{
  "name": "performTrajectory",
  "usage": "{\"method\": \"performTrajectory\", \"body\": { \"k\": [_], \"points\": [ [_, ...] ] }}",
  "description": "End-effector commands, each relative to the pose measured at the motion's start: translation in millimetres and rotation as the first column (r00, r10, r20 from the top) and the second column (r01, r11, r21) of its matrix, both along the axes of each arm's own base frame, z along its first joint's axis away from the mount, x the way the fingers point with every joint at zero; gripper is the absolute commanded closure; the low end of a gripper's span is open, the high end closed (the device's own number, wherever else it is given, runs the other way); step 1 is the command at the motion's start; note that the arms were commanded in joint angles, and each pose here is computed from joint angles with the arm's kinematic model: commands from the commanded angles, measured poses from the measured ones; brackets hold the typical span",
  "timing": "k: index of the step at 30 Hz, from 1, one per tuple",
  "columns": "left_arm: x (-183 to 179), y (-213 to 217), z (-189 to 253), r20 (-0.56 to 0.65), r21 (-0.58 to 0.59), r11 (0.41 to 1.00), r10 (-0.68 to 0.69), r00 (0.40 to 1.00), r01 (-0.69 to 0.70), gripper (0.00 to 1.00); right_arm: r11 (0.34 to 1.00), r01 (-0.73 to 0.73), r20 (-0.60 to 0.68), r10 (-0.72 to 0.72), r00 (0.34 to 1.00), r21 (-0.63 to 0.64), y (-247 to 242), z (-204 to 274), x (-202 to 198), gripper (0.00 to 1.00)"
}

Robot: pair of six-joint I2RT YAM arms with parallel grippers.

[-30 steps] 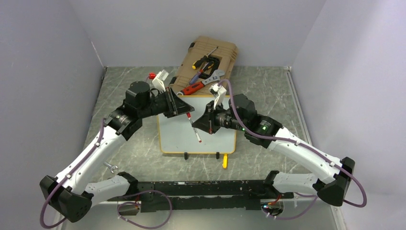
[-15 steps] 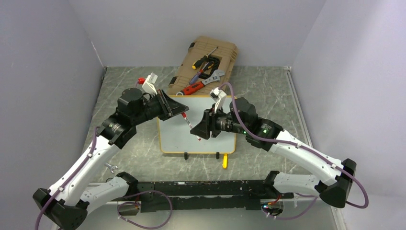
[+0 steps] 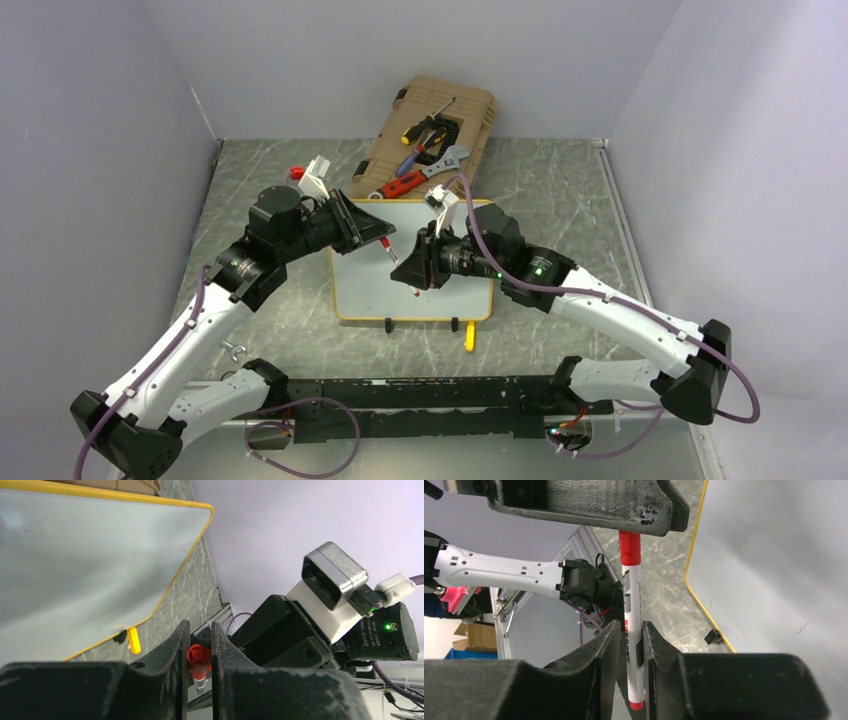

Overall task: Write a sentence on the whiteboard
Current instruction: Open the whiteboard marker at the center of the board.

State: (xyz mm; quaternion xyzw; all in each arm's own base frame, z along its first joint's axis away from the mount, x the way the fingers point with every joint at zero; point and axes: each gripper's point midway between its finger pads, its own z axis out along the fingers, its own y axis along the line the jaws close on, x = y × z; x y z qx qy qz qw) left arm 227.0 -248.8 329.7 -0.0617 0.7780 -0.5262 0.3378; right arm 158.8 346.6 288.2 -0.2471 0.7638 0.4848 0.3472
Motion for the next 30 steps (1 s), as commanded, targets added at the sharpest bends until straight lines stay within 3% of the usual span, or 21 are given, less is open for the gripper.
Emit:
{"method": "performTrajectory", "body": {
  "k": [1,4,10,13,15,18,22,25,30],
  "points": [
    [-0.1,-0.3,17.2,0.04,-0.035,0.999,0.006,0.999,-0.004,1.0,0.997,-0.013,0.04,0.01,0.999,0.071,9.0,25.8,0.9,0.81],
    [-1.0,0.8,14.5,0.039,-0.016,1.0,0.003,0.999,-0.002,1.0,0.997,0.024,0.039,-0.027,0.999,0.072,5.9,25.0,5.3,1.0],
    [-4.3,1.8,3.3,0.02,0.026,1.0,-0.016,1.0,0.015,0.6,0.994,0.076,0.05,-0.08,0.996,0.079,-0.8,28.3,11.1,1.0],
    [-6.2,-0.5,2.3,0.016,0.024,0.999,-0.034,0.999,0.034,0.56,0.993,0.083,0.051,-0.087,0.995,0.078,-1.3,28.8,12.3,1.0],
    [-5.9,-0.2,2.3,0.015,0.022,0.999,-0.032,0.999,0.031,0.6,0.994,0.08,0.051,-0.084,0.995,0.076,-0.9,28.8,11.8,1.0],
    [-5.0,0.1,2.0,0.019,0.02,0.999,-0.026,0.999,0.026,0.75,0.995,0.076,0.051,-0.08,0.995,0.07,-0.9,27.4,11.4,1.0],
    [-5.2,-2.5,1.4,0.019,0.013,0.999,-0.039,0.999,0.039,0.83,0.997,0.056,0.048,-0.058,0.997,0.058,0.3,24.5,8.5,1.0],
    [-4.7,-3.0,1.1,0.018,0.015,0.999,-0.041,0.999,0.041,1.0,0.997,0.06,0.043,-0.062,0.997,0.05,-1.3,22.8,8.3,1.0],
    [-3.6,6.7,5.4,0.048,0.035,0.999,0.008,0.999,-0.009,1.0,0.997,0.068,0.03,-0.069,0.997,0.044,-5.4,21.0,5.8,1.0]
  ]
}}
